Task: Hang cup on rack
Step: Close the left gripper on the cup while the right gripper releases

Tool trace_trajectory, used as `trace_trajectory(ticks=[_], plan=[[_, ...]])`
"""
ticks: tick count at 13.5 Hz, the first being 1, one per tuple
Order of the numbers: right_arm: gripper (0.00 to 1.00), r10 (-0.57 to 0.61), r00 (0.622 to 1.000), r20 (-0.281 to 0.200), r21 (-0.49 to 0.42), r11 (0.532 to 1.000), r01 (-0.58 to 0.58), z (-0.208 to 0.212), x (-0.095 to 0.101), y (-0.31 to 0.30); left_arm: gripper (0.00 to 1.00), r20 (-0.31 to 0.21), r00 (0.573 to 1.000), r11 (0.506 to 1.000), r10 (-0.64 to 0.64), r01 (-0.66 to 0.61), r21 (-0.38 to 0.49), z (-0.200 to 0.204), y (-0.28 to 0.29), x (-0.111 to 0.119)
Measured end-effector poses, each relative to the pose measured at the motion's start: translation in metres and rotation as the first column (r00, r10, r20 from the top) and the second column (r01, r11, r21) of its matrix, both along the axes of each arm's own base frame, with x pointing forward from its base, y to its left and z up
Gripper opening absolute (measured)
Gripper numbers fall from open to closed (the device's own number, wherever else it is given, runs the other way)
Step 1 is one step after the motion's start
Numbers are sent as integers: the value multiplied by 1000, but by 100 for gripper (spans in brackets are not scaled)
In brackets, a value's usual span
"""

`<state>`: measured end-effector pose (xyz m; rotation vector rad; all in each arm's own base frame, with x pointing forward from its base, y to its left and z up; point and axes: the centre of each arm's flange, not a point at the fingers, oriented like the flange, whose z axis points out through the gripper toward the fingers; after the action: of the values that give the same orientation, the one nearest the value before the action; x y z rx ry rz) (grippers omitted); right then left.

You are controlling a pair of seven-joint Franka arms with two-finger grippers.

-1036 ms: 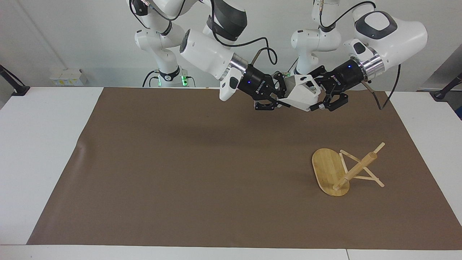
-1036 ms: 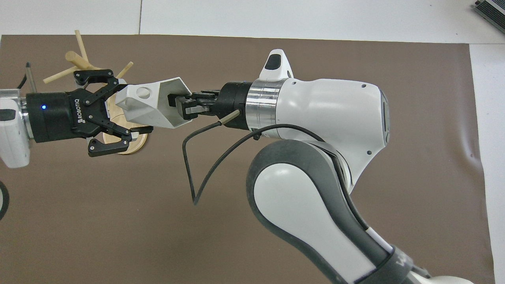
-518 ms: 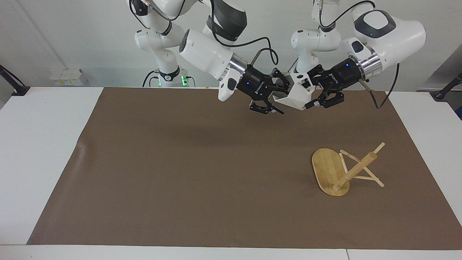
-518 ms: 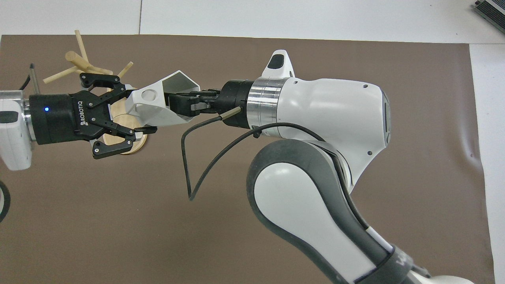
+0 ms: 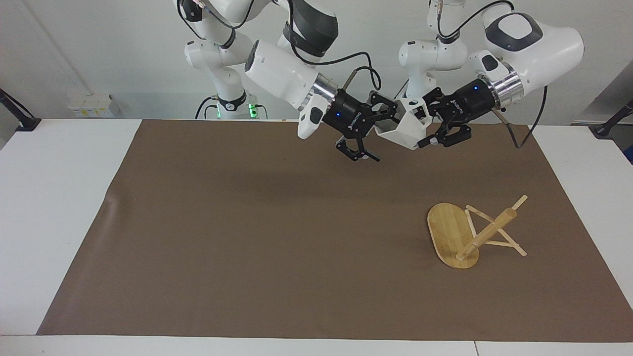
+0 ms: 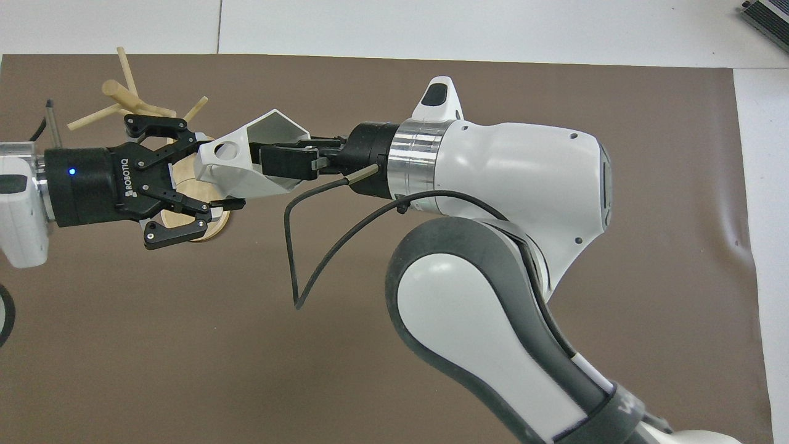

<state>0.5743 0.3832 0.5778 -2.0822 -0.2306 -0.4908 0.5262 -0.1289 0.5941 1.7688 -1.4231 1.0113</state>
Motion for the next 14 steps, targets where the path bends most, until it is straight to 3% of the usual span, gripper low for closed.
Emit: trace_trajectory(ticks=[6, 14], plan=[[100, -15, 999, -34, 11, 1000, 16, 0, -2, 3, 70, -1, 1000, 1000, 1, -1, 0, 0, 1, 0], [100, -16, 999, -36, 11, 1000, 16, 0, -2, 3, 70, -2, 1000, 1000, 2, -2, 0, -1, 1, 0]])
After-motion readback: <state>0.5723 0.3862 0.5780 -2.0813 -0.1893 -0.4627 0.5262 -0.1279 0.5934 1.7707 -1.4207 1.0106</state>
